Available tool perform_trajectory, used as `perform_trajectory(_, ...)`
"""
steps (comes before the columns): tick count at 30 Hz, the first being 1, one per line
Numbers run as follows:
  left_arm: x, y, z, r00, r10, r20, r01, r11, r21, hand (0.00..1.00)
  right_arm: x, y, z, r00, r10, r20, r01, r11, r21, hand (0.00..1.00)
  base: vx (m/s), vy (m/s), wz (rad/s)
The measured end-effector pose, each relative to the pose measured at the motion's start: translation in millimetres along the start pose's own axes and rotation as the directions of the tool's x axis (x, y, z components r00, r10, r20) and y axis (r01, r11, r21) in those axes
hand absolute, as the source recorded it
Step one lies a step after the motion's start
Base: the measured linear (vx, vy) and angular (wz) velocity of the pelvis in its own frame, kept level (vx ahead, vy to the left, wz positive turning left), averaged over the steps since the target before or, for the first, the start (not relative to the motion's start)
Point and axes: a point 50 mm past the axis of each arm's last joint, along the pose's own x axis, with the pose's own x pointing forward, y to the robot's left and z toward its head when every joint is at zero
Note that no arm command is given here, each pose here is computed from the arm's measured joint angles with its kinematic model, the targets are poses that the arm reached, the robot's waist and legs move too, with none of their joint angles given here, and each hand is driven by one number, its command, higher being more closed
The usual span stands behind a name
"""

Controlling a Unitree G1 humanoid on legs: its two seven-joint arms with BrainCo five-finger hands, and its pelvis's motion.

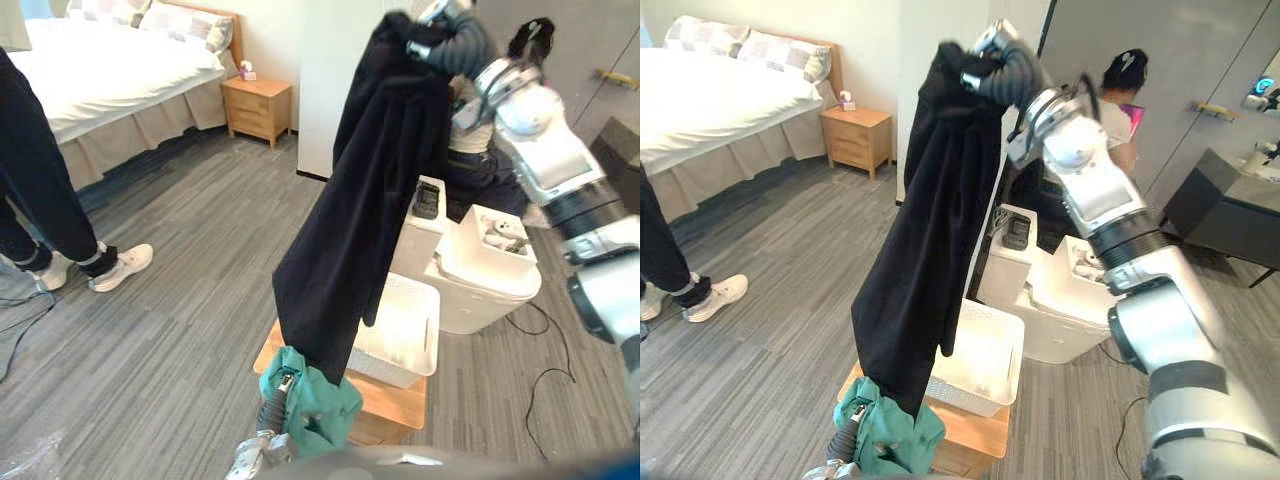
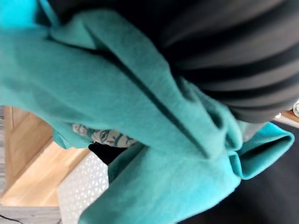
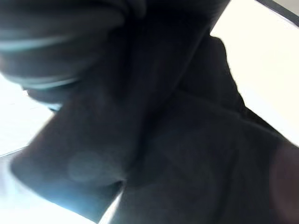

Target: Tidy the bed and pick cloth on bed and put in laundry

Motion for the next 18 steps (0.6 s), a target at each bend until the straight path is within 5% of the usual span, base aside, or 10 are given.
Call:
perform_trajectory(7, 13, 5, 47, 0.993, -0.052, 0.102, 0.037, 0.989, 0.140, 1.00, 0, 6, -40, 0.952, -0.132, -0.275, 0.132, 0.991, -0.019, 1.00, -0.05, -0.015, 0.39)
perform_trajectory(12, 19, 2, 94, 0.965, -0.092, 0.245, 0.044, 0.980, 0.195, 1.00, 16, -25, -19, 0.925, -0.253, -0.282, 0.263, 0.965, -0.002, 1.00, 0.00, 0.042, 0.02)
perform_trajectory(18, 24, -43, 152, 0.881, -0.268, 0.390, 0.157, 0.943, 0.294, 1.00, 23, -74, 20, 0.921, -0.333, -0.203, 0.364, 0.921, 0.138, 1.00, 0.00, 0.086, -0.15)
